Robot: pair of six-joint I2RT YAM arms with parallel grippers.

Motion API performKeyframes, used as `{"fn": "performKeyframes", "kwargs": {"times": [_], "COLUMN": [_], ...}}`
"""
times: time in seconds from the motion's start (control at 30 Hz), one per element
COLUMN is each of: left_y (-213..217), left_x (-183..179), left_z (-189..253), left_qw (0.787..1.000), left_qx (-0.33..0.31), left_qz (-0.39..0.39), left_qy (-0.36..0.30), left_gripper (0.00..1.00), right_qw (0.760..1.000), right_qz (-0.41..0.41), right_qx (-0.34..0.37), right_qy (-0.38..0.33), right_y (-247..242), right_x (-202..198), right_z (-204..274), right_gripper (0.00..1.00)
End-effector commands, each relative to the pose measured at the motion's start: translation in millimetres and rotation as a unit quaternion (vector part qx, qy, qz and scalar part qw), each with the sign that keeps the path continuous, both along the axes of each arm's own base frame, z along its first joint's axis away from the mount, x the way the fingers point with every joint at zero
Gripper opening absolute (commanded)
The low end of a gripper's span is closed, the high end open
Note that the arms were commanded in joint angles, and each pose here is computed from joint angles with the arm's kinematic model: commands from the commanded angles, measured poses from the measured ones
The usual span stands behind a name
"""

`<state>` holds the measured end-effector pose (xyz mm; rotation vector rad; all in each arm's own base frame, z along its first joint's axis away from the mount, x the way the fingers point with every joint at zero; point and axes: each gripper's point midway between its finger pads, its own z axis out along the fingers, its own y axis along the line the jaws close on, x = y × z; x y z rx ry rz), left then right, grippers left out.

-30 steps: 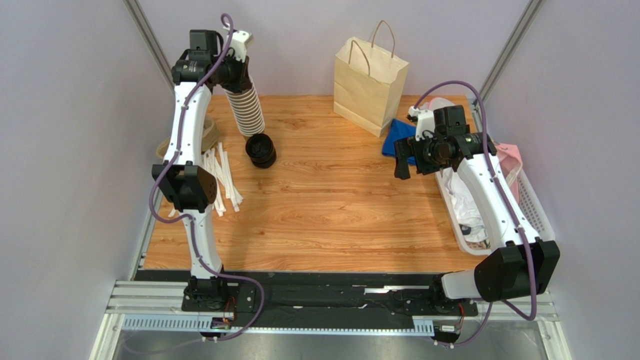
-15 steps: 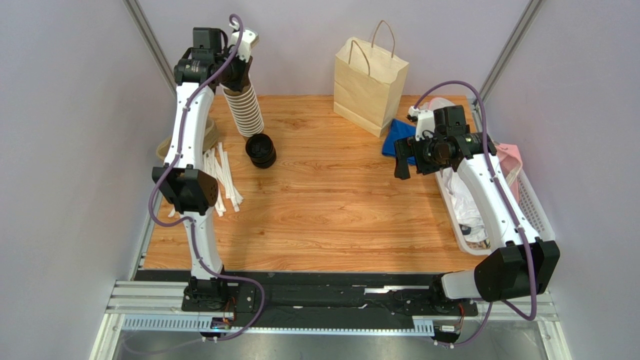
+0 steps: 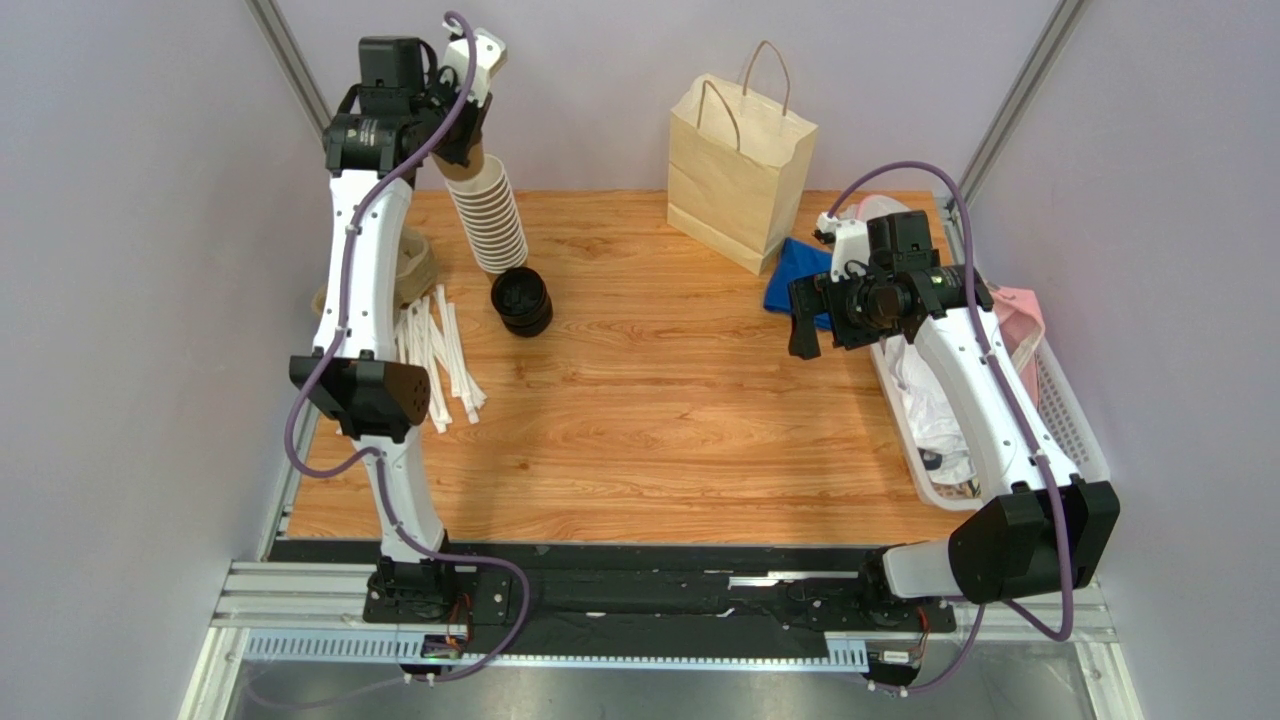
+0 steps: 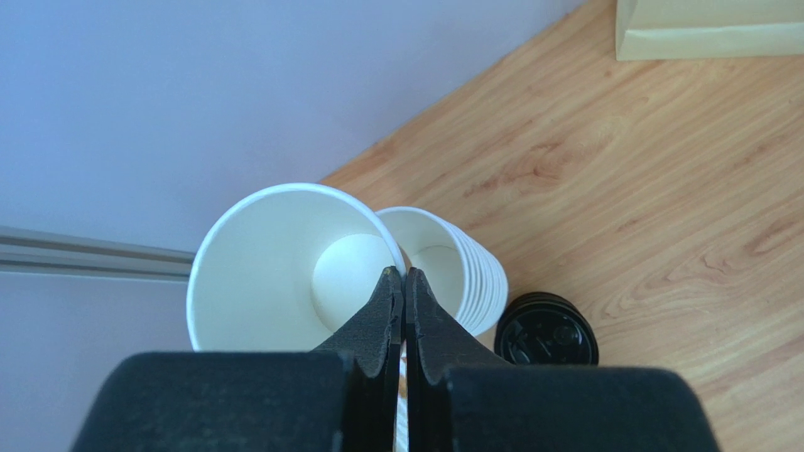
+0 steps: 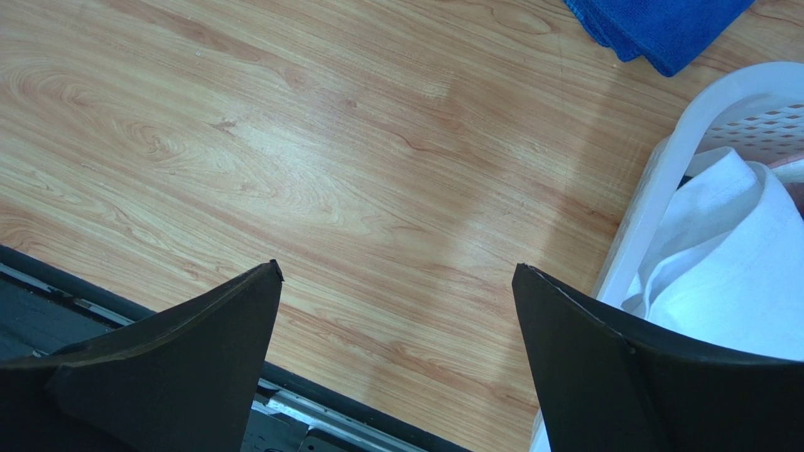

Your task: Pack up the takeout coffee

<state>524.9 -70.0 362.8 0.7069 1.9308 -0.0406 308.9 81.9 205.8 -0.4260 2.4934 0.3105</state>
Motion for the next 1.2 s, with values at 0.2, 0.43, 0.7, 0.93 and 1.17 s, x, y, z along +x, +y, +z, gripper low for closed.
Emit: {"fn": "performKeyframes", "kwargs": {"times": [0.2, 0.43, 0.7, 0.93, 1.17], "left_y": [-2.5, -91.0, -195.3, -236.4, -262.5], "left_x": [-76.5, -147.7, -223.0, -238.6, -237.6], "left_z": [181.5, 139.7, -0.6, -78.9, -149.0], "left_qw": [0.969, 0.972, 0.966, 0.968, 0.977], "left_qx": [0.014, 0.025, 0.017, 0.023, 0.03], "left_qz": [-0.016, -0.137, -0.248, -0.245, -0.212], "left_qy": [-0.245, -0.191, -0.066, -0.054, 0.003], "left_gripper": [0.0, 0.0, 0.0, 0.0, 0.0], "right_qw": [0.999, 0.999, 0.999, 0.999, 0.999], "right_qz": [0.005, 0.006, 0.0, -0.005, -0.014], "right_qx": [0.007, 0.008, 0.001, -0.01, -0.014], "right_qy": [-0.032, -0.038, -0.043, -0.039, -0.041], "right_y": [1.9, 2.1, -1.7, -6.6, -12.5], "right_x": [6.7, 8.3, 8.1, 0.7, 0.1], "right_z": [20.7, 25.5, 25.7, 16.7, 15.7], "right_gripper": [1.0, 1.0, 1.0, 1.0, 1.0]}}
